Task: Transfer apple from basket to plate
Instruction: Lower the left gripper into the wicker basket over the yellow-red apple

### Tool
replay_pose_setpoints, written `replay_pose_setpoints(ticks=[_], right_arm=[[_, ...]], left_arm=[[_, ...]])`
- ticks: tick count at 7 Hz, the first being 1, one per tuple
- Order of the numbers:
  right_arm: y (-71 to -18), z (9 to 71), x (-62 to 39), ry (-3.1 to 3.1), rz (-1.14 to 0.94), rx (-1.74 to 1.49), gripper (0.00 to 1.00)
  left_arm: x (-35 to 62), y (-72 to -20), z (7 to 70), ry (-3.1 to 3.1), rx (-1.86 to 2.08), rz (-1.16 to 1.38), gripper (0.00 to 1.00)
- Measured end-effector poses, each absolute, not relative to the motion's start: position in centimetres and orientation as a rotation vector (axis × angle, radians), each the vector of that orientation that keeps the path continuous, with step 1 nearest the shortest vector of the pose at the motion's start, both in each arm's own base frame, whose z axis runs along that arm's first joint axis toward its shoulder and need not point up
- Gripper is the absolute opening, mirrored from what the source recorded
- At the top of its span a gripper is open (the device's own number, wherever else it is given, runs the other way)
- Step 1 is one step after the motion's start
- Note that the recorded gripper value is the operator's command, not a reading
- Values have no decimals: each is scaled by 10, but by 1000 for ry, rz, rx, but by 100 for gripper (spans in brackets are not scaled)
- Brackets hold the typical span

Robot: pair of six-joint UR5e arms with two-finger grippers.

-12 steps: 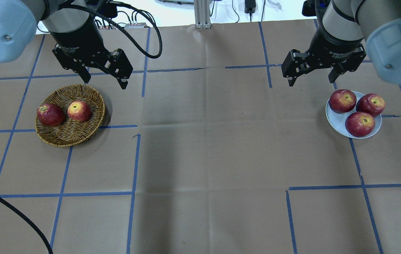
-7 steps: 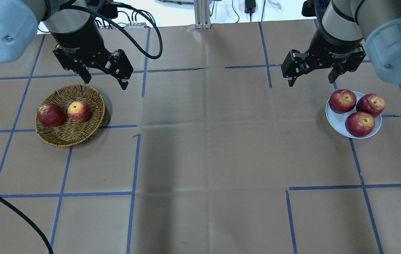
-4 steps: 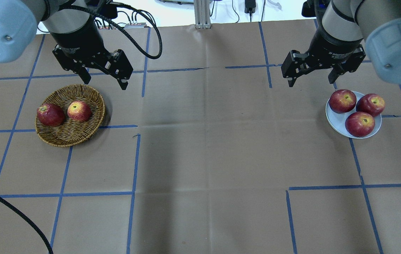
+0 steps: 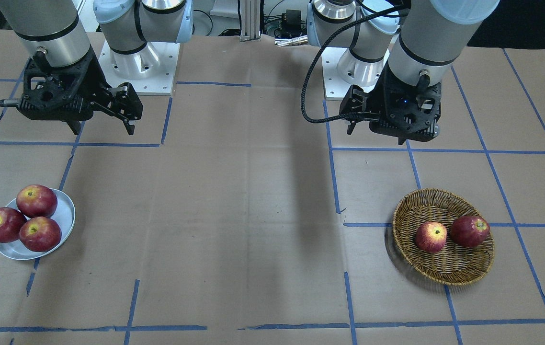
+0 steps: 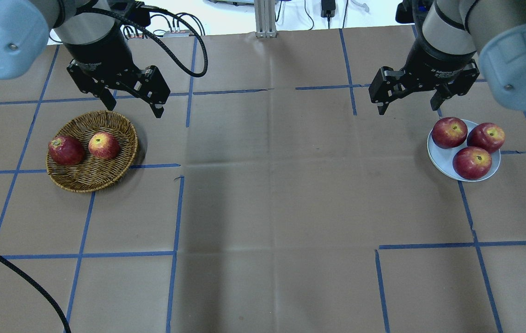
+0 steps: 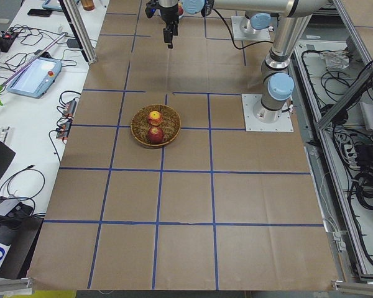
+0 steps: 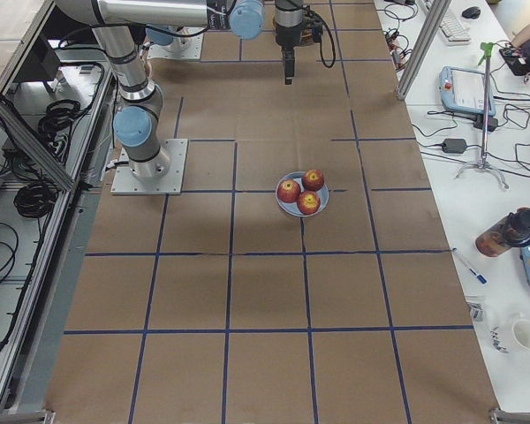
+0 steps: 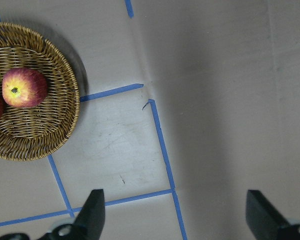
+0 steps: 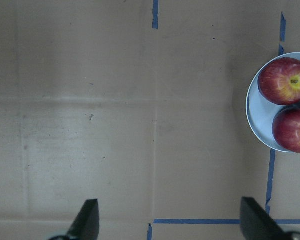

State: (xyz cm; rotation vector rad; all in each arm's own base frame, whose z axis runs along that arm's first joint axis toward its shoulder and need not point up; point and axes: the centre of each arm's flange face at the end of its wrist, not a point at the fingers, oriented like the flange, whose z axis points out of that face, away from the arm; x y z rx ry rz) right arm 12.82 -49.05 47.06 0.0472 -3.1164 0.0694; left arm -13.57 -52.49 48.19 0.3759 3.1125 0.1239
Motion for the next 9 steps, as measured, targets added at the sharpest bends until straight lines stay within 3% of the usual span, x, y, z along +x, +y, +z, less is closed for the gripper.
replay_pose_setpoints(ticks=[3,6,9], right_arm=[[-490,470,128,-3116,68,47,100],[-490,469,128,-3116,66,47,100],[-490,469,128,-3116,67,47,100]], left_arm=[[-55,-536,443,3115,566,170,99],[4,-556,336,3056,698,28,99],[46,-584,276,2982,781,40,99]])
